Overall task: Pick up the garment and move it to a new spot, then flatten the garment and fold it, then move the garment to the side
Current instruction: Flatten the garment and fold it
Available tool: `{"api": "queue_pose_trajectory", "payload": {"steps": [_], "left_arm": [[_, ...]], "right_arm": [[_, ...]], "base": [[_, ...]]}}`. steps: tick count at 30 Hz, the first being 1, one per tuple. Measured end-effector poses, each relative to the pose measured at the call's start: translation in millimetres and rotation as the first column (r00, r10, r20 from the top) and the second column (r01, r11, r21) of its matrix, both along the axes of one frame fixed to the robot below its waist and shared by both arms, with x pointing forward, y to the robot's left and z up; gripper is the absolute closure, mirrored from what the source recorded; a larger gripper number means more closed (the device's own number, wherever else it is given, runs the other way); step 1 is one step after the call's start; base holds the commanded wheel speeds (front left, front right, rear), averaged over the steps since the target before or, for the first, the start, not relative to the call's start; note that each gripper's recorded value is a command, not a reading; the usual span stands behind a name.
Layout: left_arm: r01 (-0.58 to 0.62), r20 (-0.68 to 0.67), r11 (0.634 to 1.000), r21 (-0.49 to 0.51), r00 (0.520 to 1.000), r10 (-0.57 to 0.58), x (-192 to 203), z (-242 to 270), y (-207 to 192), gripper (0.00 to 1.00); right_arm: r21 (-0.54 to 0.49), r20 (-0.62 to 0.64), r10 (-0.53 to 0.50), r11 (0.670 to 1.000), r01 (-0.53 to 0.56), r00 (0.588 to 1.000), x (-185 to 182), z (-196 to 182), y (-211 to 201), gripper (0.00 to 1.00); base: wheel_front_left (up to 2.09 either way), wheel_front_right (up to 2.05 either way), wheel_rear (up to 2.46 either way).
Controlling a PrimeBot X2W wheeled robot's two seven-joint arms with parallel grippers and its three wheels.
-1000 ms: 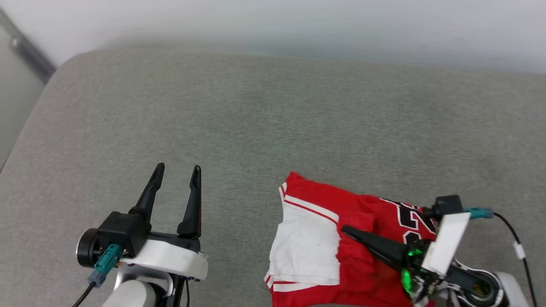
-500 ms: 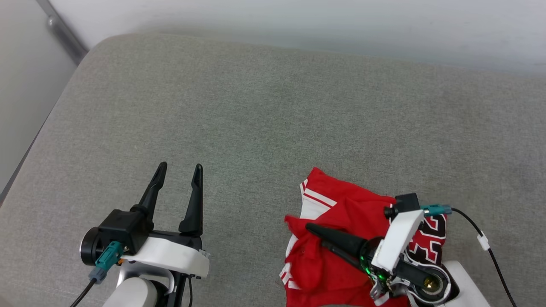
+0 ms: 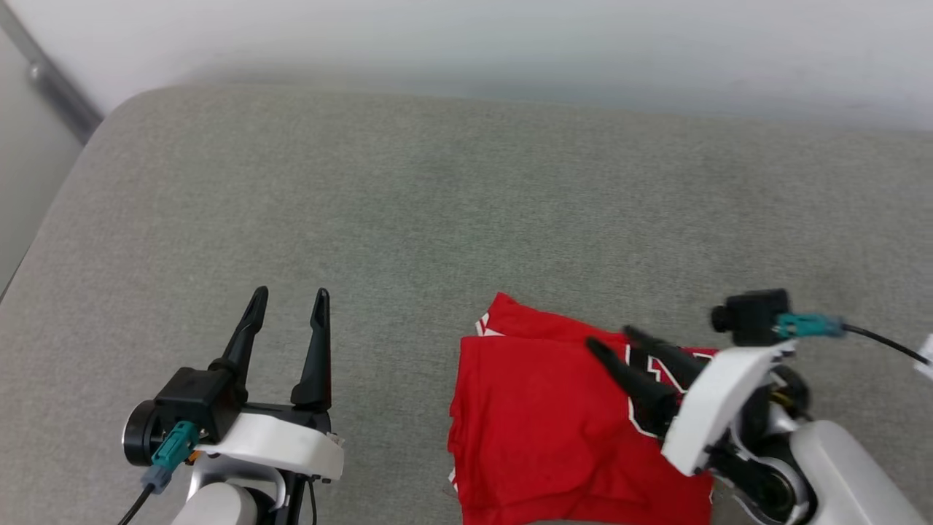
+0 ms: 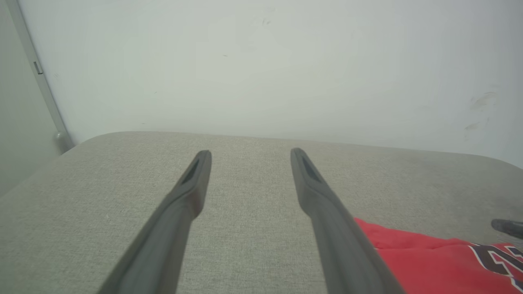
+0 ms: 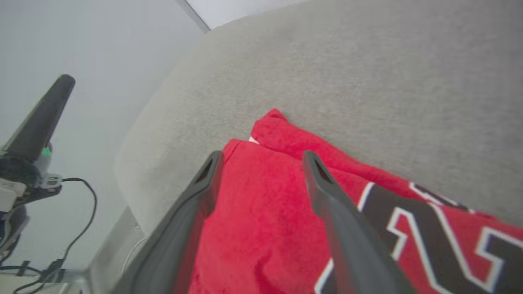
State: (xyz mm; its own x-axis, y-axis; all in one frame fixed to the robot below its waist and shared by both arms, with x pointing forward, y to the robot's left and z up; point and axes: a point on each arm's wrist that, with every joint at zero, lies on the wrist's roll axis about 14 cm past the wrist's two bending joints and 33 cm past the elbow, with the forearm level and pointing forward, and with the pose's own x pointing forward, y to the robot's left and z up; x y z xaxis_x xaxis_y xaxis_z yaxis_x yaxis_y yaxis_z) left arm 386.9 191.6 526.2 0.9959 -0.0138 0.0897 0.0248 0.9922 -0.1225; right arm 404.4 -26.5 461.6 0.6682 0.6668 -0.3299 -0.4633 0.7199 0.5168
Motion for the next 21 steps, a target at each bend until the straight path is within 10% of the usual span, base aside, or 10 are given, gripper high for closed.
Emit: {"api": "queue_pose_trajectory", "payload": {"steps": [7, 15, 21], "left_arm": [[0.018, -0.005, 1.0, 0.001, 1.0, -0.018, 3, -3, -8, 0.0], [0.029, -0.007, 0.999, 0.024, 1.0, -0.029, -4, -5, -10, 0.0], [0.025, -0.016, 0.999, 0.044, 1.0, -0.025, -16, -8, -8, 0.0]], "right_arm": [[-0.195, 0.295, -0.231, 0.935, 0.295, 0.927, 14, 15, -98, 0.0], [-0.1, 0.531, -0.43, 0.824, 0.557, 0.73, -6, 68, -160, 0.0], [-0.066, 0.568, -0.452, 0.808, 0.586, 0.687, -29, 83, -160, 0.0]], "base": [[0.0, 0.0, 0.0], [0.0, 0.0, 0.0], [0.0, 0.0, 0.0]]}}
